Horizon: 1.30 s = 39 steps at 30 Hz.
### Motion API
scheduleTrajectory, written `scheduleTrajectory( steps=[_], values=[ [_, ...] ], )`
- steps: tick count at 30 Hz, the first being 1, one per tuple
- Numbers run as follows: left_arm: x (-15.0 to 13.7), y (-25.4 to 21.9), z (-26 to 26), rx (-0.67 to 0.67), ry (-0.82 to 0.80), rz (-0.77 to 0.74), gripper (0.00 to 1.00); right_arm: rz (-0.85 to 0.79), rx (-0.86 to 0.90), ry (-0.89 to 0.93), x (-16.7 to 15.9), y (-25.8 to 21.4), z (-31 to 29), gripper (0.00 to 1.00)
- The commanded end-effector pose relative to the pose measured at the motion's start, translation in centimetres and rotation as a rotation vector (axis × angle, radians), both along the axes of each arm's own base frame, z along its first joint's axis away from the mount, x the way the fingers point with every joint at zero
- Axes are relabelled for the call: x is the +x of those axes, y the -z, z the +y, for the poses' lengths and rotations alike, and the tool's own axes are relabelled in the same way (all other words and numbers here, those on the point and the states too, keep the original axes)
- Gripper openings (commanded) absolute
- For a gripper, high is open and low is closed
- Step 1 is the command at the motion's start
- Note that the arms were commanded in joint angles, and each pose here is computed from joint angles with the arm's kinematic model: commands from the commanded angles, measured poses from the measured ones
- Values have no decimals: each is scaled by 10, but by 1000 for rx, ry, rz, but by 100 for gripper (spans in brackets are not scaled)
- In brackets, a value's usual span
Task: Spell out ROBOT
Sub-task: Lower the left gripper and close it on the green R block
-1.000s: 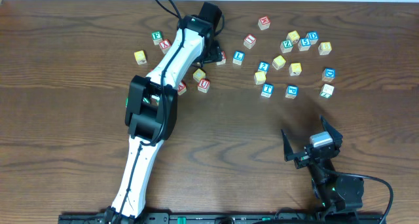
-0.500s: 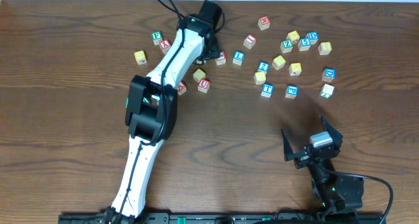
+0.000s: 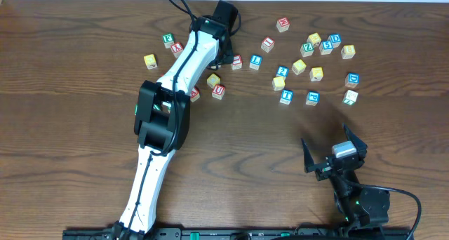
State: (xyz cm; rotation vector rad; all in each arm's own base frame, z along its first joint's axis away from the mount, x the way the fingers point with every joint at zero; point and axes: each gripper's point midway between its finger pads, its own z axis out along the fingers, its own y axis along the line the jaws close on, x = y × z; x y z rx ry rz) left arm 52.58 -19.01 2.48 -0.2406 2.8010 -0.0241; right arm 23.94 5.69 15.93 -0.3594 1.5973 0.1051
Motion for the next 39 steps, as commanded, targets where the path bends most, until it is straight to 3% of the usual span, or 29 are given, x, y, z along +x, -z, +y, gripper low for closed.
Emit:
scheduleTrajectory(
  steps=[1, 28, 31, 39],
  values=[
    [-5, 17, 6, 27, -7, 37, 58, 3, 11, 6, 0, 0, -2, 99],
    [3, 23, 3, 13, -7, 3, 57, 3, 11, 6, 0, 0, -2, 99],
    [2, 23, 3, 14, -7, 3, 44, 3, 11, 6, 0, 0, -2, 99],
    [2, 23, 3, 17, 2, 4, 31, 3, 11, 6, 0, 0, -2, 99]
  ],
)
